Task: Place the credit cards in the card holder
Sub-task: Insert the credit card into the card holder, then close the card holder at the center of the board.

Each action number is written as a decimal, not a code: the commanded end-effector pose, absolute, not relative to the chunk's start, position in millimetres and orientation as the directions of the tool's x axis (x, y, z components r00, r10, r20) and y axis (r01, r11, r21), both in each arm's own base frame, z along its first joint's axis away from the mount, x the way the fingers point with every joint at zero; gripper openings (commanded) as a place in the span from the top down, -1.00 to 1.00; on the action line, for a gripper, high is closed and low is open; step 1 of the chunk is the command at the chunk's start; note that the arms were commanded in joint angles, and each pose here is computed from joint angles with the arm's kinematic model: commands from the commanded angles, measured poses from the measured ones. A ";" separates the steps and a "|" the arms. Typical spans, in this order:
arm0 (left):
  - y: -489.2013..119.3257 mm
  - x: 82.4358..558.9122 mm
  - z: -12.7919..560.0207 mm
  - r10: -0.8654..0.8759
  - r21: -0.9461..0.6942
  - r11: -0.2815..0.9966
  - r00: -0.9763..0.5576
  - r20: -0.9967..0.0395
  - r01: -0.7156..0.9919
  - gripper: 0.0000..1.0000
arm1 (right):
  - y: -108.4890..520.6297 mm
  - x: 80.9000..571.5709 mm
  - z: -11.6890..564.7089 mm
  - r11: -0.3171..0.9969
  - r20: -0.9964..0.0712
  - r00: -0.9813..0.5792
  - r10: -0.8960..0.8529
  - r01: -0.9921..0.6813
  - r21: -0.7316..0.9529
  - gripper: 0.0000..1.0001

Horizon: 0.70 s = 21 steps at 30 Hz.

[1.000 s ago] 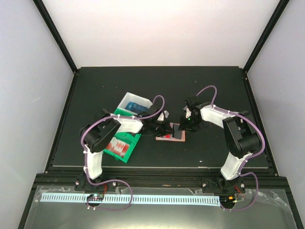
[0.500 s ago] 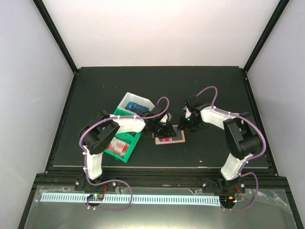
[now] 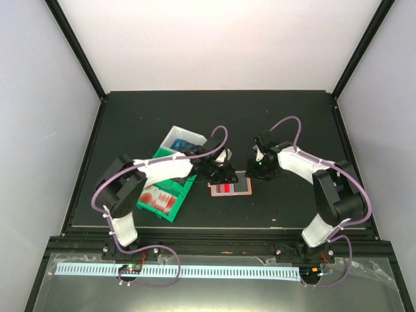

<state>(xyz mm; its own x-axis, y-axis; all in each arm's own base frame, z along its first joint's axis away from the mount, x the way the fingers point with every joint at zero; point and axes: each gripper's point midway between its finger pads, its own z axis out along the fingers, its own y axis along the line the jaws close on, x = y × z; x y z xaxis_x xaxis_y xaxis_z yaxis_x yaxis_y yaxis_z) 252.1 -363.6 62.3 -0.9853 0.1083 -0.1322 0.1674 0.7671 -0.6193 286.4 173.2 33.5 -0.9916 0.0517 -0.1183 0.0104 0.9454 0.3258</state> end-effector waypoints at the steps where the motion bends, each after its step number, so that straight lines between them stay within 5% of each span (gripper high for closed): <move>1: -355.2 256.7 121.1 0.128 -0.595 0.755 -0.952 -0.279 0.276 -0.06 | 163.9 290.3 55.3 0.963 -0.194 -0.980 0.030 -0.024 0.270 0.00; 14: -225.7 272.6 167.5 -0.138 -0.477 0.871 -0.873 -0.468 0.118 -0.21 | 299.5 262.4 93.4 0.816 -0.205 -0.958 -0.203 -0.281 0.505 -0.24; 21: -235.5 245.0 138.4 -0.025 -0.566 0.794 -0.918 -0.395 0.222 0.00 | 332.7 263.6 71.4 0.820 -0.152 -0.954 -0.260 -0.301 0.487 -0.20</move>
